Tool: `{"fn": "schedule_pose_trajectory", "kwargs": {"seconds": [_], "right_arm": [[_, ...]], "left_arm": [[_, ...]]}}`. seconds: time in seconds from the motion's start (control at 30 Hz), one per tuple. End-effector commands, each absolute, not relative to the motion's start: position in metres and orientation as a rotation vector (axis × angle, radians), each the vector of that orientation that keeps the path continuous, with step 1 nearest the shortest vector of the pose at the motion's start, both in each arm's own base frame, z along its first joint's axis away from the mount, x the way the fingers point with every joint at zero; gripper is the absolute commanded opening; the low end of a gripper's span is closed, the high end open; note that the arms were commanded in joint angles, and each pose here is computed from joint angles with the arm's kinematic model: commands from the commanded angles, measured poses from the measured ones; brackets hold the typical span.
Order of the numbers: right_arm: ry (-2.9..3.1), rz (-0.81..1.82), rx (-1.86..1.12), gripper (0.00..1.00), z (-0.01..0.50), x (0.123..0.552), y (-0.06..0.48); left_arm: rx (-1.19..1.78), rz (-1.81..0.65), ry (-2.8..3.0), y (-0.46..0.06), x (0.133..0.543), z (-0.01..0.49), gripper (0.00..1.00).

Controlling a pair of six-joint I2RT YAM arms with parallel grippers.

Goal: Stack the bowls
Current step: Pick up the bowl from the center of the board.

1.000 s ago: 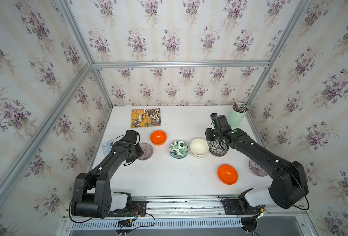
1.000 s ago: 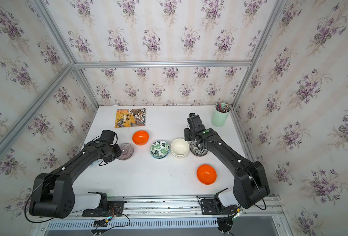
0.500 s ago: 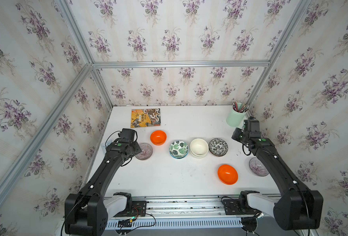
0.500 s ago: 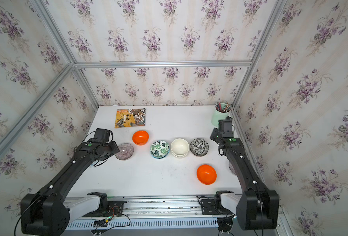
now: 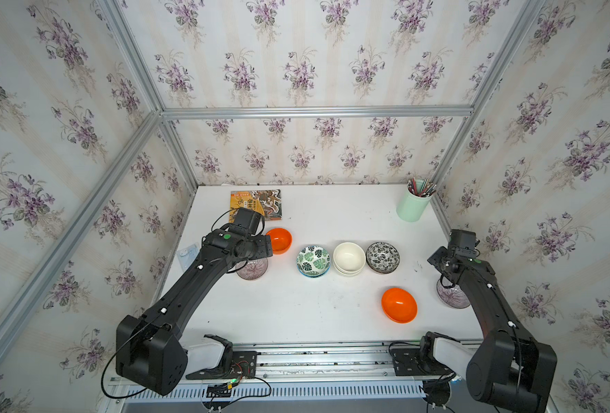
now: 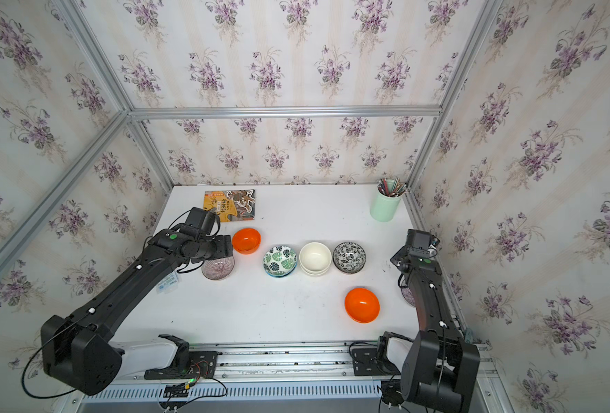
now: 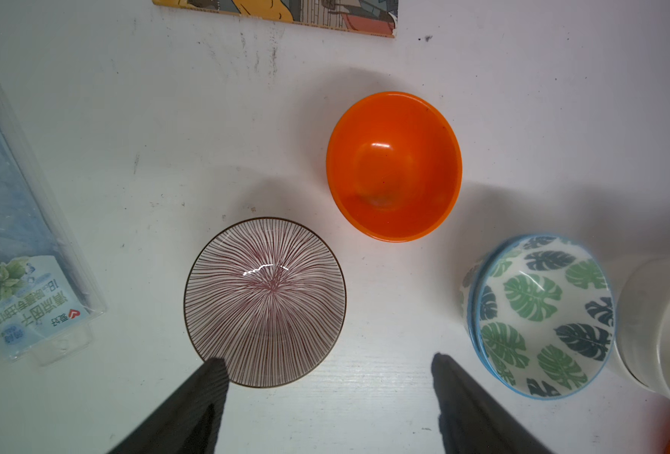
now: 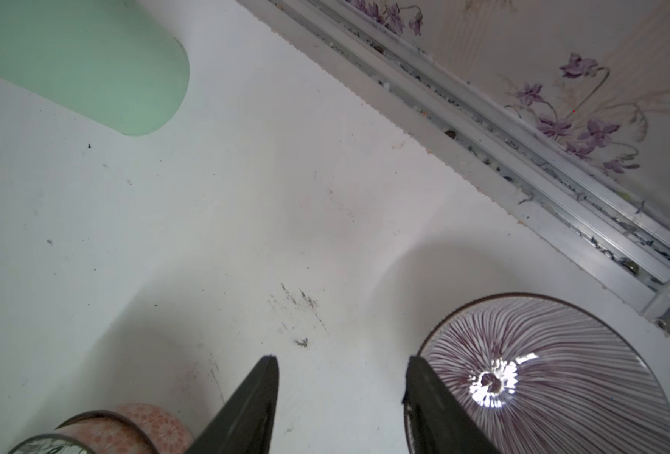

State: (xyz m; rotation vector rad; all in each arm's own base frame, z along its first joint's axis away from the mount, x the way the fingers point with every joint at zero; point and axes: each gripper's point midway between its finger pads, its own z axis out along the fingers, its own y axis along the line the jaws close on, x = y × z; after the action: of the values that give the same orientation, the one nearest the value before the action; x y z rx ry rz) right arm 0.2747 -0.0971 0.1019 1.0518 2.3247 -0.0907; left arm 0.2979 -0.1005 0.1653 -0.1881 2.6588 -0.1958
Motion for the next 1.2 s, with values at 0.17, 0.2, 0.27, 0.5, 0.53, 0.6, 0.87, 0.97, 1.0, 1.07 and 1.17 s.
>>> {"fn": "schedule_pose_trajectory", "kwargs": {"seconds": [0.17,0.2,0.27,0.5,0.53,0.6,0.87,0.97,1.0,1.07,1.17], "right_arm": [[2.347,-0.138,1.092,0.58,0.078,0.267,-0.101],[2.342,-0.140,1.094,0.58,0.077,0.266,-0.101],[2.337,-0.158,1.100,0.58,0.076,0.262,-0.103],[2.362,-0.171,1.131,0.58,0.057,0.253,-0.101],[2.364,-0.161,1.138,0.58,0.054,0.254,-0.100],[2.364,-0.146,1.149,0.55,0.049,0.255,-0.099],[2.368,-0.108,1.134,0.05,0.043,0.264,-0.097],[2.363,-0.097,1.097,0.00,0.052,0.272,-0.096],[2.359,-0.096,1.082,0.00,0.057,0.276,-0.097],[2.348,-0.100,1.038,0.00,0.070,0.284,-0.096],[2.349,-0.140,0.845,0.00,0.100,0.308,-0.076]], "left_arm": [[-0.159,-0.204,2.682,-0.103,0.295,0.164,0.85],[-0.160,-0.207,2.682,-0.104,0.295,0.163,0.85],[-0.159,-0.215,2.682,-0.106,0.296,0.163,0.85],[-0.143,-0.224,2.685,-0.110,0.299,0.162,0.85],[-0.141,-0.225,2.685,-0.111,0.299,0.162,0.85],[-0.138,-0.227,2.687,-0.112,0.300,0.162,0.85],[-0.142,-0.225,2.679,-0.111,0.300,0.164,0.84],[-0.152,-0.224,2.678,-0.112,0.303,0.163,0.84],[-0.158,-0.225,2.680,-0.112,0.304,0.162,0.84],[-0.157,-0.252,2.690,-0.117,0.305,0.159,0.83],[-0.147,-0.298,2.697,-0.125,0.309,0.159,0.81]]}}
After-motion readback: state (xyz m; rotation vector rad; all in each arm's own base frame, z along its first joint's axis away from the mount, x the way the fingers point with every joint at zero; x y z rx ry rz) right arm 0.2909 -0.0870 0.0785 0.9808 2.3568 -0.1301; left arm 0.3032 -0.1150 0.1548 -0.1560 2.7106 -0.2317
